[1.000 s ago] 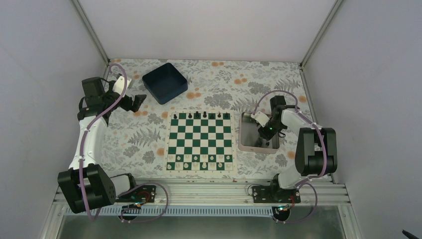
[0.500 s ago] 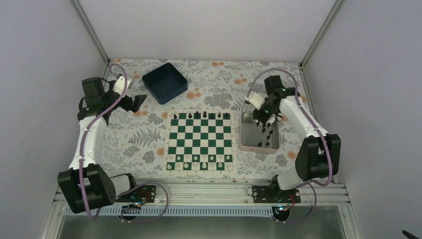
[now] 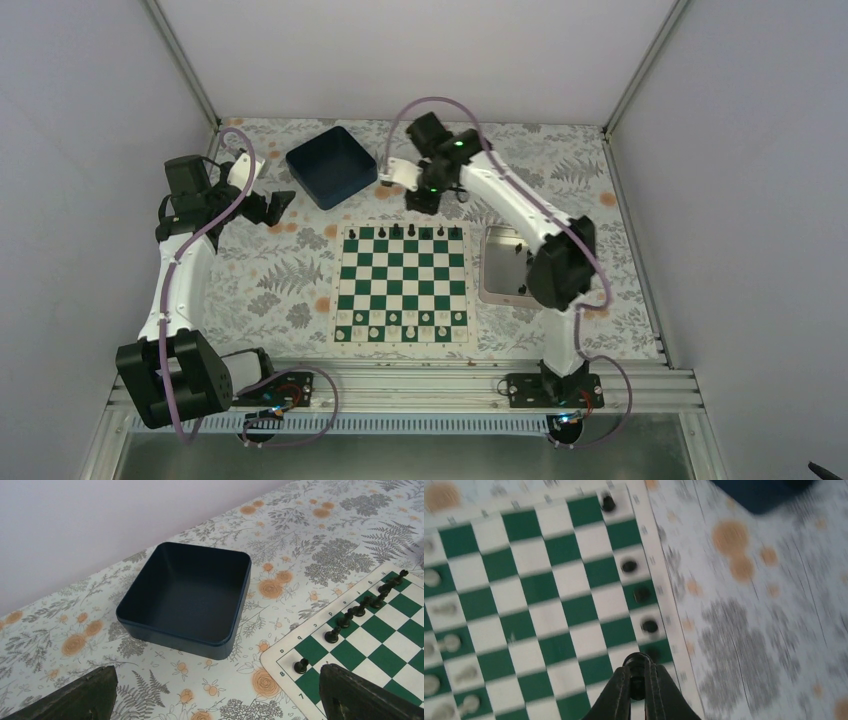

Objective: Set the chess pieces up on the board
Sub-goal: Place the chess piece on the chessboard.

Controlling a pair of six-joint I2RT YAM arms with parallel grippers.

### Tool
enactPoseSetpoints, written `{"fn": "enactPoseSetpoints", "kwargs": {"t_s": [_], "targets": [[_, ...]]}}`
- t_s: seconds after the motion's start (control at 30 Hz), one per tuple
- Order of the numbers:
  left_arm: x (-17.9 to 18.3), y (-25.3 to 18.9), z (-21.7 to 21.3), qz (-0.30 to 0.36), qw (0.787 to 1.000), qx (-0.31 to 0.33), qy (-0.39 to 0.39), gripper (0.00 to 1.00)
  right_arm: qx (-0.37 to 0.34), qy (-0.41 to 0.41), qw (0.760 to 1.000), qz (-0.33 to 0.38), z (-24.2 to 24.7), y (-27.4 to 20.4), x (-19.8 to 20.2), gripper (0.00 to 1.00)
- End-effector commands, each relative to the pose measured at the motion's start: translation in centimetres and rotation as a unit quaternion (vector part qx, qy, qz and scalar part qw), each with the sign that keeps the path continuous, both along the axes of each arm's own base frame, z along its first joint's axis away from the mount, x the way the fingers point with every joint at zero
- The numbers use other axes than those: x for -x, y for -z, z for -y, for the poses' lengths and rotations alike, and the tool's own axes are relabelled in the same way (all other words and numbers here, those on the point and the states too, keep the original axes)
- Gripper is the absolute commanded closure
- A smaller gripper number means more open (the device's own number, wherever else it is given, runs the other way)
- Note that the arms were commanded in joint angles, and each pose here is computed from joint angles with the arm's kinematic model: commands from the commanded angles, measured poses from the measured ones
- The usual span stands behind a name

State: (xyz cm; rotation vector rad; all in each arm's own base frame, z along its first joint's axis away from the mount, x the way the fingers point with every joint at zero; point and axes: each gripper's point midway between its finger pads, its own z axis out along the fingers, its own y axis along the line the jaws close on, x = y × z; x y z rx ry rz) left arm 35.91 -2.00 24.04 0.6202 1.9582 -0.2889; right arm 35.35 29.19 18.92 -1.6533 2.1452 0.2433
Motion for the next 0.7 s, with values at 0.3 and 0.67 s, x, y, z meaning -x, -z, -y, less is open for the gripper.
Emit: {"fn": "enactPoseSetpoints", "kwargs": {"t_s": [0.3, 0.67], "targets": [[0.1, -1.5, -0.2, 0.020, 1.000, -0.005, -0.004, 0.00, -0.008, -0.123, 0.991, -0.056, -15.5, 7.5, 3.4, 0.95], [0.2, -1.6, -0.2, 0.023, 1.000, -0.005, -0.003, 0.00, 0.026, -0.102, 0.993, -0.063, -16.4, 14.3, 2.1, 0.94]]}}
